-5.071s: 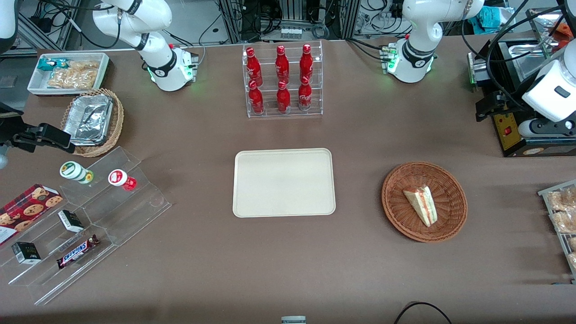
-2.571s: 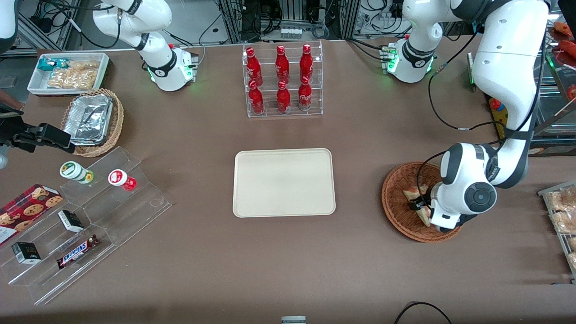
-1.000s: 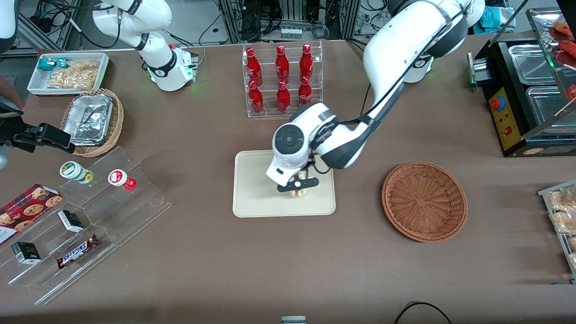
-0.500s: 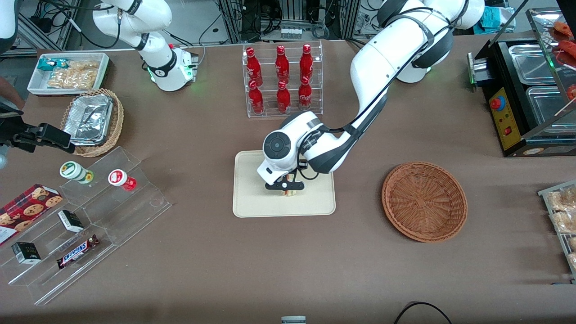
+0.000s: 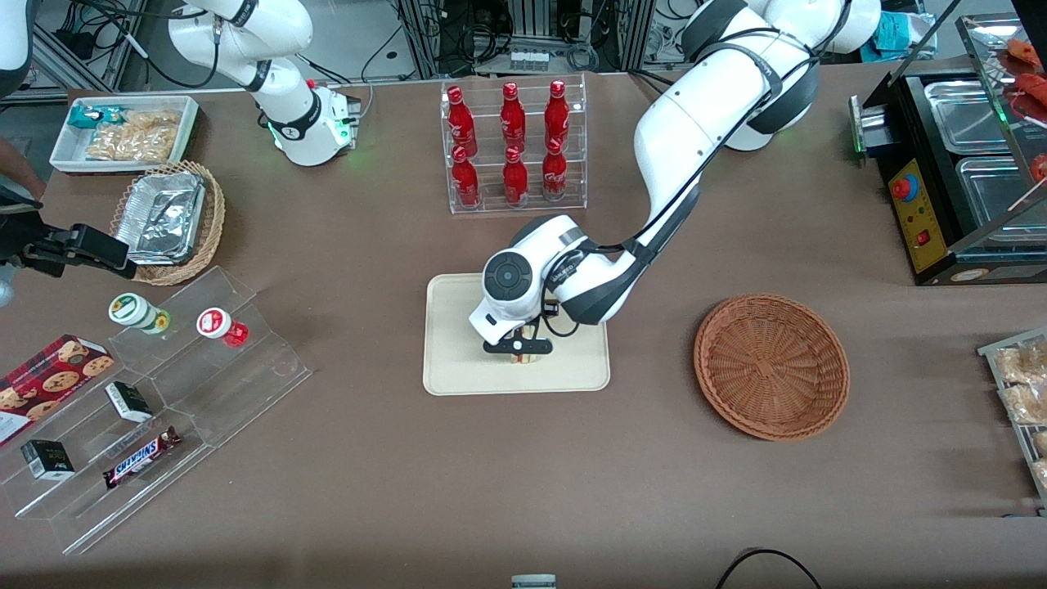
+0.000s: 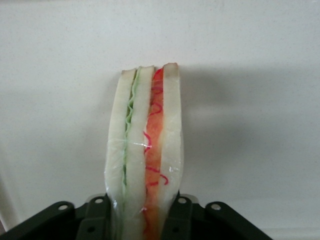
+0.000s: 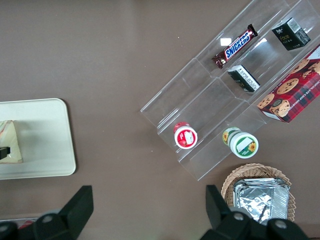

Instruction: Place sandwich from basket to tray

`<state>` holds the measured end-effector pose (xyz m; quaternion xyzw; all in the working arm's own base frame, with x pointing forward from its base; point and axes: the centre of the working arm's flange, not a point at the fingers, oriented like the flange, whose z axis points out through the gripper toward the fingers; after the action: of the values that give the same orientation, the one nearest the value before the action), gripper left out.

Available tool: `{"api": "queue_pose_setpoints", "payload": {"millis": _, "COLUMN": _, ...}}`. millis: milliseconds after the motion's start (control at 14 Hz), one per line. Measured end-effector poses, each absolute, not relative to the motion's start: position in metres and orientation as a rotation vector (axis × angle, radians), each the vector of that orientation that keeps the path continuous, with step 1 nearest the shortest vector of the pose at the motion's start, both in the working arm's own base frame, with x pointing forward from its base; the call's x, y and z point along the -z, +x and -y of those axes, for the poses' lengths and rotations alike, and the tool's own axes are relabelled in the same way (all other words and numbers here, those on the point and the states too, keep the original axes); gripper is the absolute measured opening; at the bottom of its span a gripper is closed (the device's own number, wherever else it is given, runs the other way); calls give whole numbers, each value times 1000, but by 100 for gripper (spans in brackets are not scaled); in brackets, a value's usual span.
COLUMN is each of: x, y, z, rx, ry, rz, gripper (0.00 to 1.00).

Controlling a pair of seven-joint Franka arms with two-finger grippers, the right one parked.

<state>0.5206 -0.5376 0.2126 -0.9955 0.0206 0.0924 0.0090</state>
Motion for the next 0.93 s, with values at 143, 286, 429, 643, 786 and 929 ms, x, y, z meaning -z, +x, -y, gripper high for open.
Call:
{"api": "queue_pose_setpoints", "payload": {"millis": 143, "x": -222, "y": 524, "z": 538, "rx": -276, "ry": -3117, "rz": -59, "gripper": 63}}
{"api": "queue_pose_setpoints", "payload": {"millis": 286, "x": -251, "y": 530, "z": 537, "rx": -250, "ry": -3119, "rz": -50, "gripper": 83}}
{"api": "queue_pose_setpoints", "payload": {"millis": 429, "x": -298, "y": 540, "z": 525, "rx": -209, "ry": -3112, "rz": -17, "gripper": 100}}
{"api": "queue_pose_setpoints", "payload": {"millis": 643, "x": -372, "y": 575, "z": 456, "rx": -182, "ry": -3062, "rz": 111, "gripper": 100}}
{"api": "queue_pose_setpoints", "payload": {"millis": 786, "x": -402, "y": 596, "z": 390, "rx": -168, "ry": -3032, "rz": 159, "gripper": 100}}
{"api": "queue_pose_setpoints", "payload": {"millis": 929, "x": -421, "y": 606, "z": 319, "rx": -167, "ry": -3000, "rz": 171, "gripper": 100}}
